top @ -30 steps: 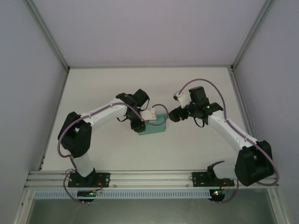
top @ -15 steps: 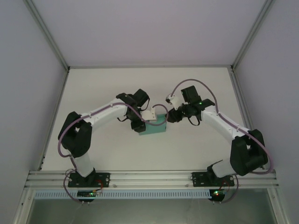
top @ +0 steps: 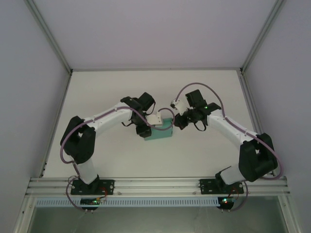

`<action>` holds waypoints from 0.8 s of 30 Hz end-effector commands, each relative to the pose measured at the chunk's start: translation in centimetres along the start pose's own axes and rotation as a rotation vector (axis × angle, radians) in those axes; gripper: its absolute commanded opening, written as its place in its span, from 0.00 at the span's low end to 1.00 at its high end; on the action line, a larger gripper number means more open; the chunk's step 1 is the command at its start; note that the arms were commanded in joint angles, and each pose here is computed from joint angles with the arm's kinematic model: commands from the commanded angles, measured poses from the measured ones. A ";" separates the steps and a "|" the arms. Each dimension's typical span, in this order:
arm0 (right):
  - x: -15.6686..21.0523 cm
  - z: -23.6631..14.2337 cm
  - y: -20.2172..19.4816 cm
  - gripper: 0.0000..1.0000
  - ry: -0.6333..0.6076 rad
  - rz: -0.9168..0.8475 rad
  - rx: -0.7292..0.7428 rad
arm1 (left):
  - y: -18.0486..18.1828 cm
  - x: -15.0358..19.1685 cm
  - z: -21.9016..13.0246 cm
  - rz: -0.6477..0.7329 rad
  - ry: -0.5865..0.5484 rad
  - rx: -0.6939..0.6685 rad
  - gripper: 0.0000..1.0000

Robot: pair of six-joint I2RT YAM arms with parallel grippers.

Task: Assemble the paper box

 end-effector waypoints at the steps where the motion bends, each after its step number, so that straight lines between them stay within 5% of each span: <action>1: -0.2 0.5 1.0 0.02 0.016 0.063 0.008 | 0.2 -0.8 0.2 -0.003 -0.036 0.016 0.40; 13: 0.6 2.8 1.2 0.00 -0.133 0.284 0.111 | 0.4 -1.2 0.5 -0.020 -0.053 0.004 0.40; 24: 5.1 5.0 0.6 0.00 -0.155 0.161 0.206 | 0.4 -1.2 0.0 -0.024 -0.059 -0.007 0.42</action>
Point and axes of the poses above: each hand's point on the last joint's axis, 136 mm out from that joint toward the fingers, its own z axis out along the fingers, its own y axis along the line the jaws close on, x = y × z, the point moved 5 cm from there along -z, back along the fingers, and after that the axes turned 9 degrees about z, right-handed, at the moved point
